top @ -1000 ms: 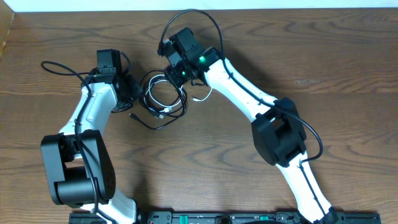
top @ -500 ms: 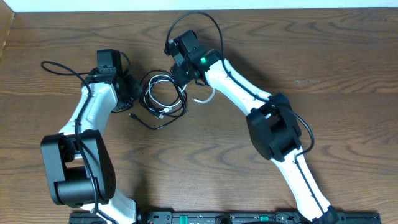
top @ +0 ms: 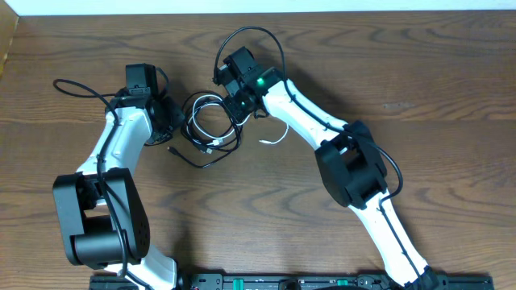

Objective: Untangle cables

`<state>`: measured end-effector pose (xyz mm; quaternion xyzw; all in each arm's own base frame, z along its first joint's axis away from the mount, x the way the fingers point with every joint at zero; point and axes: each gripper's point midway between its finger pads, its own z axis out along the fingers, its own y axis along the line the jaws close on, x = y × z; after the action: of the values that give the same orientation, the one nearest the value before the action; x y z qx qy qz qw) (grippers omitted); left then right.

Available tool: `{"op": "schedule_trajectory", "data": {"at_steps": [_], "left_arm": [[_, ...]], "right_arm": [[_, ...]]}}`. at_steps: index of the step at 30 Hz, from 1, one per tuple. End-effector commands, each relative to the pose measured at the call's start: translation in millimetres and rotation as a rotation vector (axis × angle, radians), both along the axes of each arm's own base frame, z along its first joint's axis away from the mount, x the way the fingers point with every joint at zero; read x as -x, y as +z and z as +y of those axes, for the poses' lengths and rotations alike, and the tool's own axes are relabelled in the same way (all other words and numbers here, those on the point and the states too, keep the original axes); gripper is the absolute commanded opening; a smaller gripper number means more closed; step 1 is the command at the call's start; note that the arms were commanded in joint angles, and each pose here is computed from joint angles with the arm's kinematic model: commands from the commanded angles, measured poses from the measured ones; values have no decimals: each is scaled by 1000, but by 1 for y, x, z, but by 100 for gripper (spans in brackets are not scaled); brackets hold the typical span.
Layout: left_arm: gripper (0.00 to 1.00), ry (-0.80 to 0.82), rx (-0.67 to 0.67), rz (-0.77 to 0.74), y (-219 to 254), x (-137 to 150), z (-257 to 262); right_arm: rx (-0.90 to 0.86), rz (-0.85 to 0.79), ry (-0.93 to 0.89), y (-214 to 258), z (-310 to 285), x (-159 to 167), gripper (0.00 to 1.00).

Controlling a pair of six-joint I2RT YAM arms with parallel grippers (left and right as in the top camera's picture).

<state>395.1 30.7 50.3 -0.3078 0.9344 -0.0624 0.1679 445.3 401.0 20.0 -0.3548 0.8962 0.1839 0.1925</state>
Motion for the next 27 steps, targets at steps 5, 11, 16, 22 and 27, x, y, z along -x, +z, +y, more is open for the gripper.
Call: {"op": "schedule_trajectory", "data": {"at_steps": [5,11,16,22,27], "left_arm": [[33,13,8,18,-6,3,0],[33,13,8,18,-6,3,0],[33,14,8,18,-6,3,0],[32,13,8,18,-6,3,0],[32,14,8,18,-6,3,0]], "right_arm": [[44,-101,-16,5,-4,-18,30],[34,-115,-22,6,-4,-23,28],[49,-96,-5,2,0,-12,28],[57,-87,4,1,2,-7,29],[53,-92,3,2,3,-8,27]]}}
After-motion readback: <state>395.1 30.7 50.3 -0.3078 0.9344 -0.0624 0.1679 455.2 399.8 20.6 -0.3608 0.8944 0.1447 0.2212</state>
